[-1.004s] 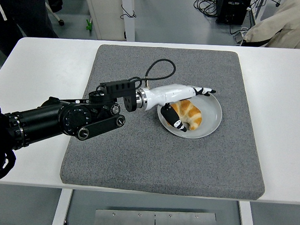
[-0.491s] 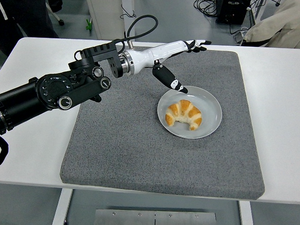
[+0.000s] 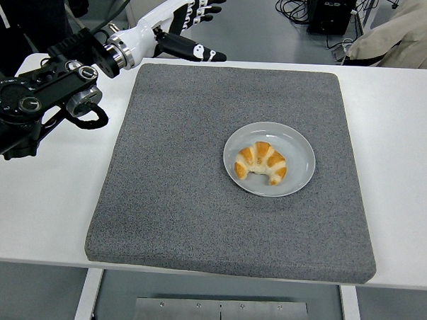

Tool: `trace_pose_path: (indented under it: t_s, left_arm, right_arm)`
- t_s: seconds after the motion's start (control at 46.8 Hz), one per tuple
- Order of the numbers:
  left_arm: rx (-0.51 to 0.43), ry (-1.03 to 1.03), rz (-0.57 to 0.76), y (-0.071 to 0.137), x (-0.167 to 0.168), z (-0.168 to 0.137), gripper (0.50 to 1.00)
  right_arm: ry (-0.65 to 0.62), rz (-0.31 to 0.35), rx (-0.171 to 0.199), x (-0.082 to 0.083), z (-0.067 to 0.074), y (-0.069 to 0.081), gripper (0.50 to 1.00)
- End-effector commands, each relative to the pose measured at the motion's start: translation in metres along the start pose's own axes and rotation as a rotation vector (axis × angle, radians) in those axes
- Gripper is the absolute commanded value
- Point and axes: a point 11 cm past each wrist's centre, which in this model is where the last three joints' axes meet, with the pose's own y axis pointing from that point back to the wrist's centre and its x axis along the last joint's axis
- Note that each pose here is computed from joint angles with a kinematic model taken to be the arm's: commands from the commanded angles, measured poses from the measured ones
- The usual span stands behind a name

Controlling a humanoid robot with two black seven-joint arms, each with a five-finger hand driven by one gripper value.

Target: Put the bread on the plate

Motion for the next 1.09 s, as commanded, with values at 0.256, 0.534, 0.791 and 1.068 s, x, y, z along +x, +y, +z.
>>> trace_pose_path:
  t_s: [0.256, 0.534, 0.791, 1.068]
  left_arm:
    - [0.092, 0.226, 0.261, 0.027, 0.061, -0.049, 0.966]
    - [0.114, 0.419, 0.344, 0.034, 0.055, -0.079, 0.968]
    - [0.085, 0.575, 0.463, 0.037, 0.052, -0.099, 0.968]
    - [0.062, 0.678, 0.519, 0.046, 0.049, -0.113, 0.966]
  right_arm:
    - [0.0, 0.001, 0.0, 0.0, 0.0, 0.0, 1.0]
    - [0.0, 0.0, 0.0, 0.0, 0.0, 0.0, 1.0]
    - [0.0, 0.0, 0.0, 0.0, 0.0, 0.0, 1.0]
    - [-0.006, 0.001, 0.003, 0.0, -0.001, 0.0, 1.0]
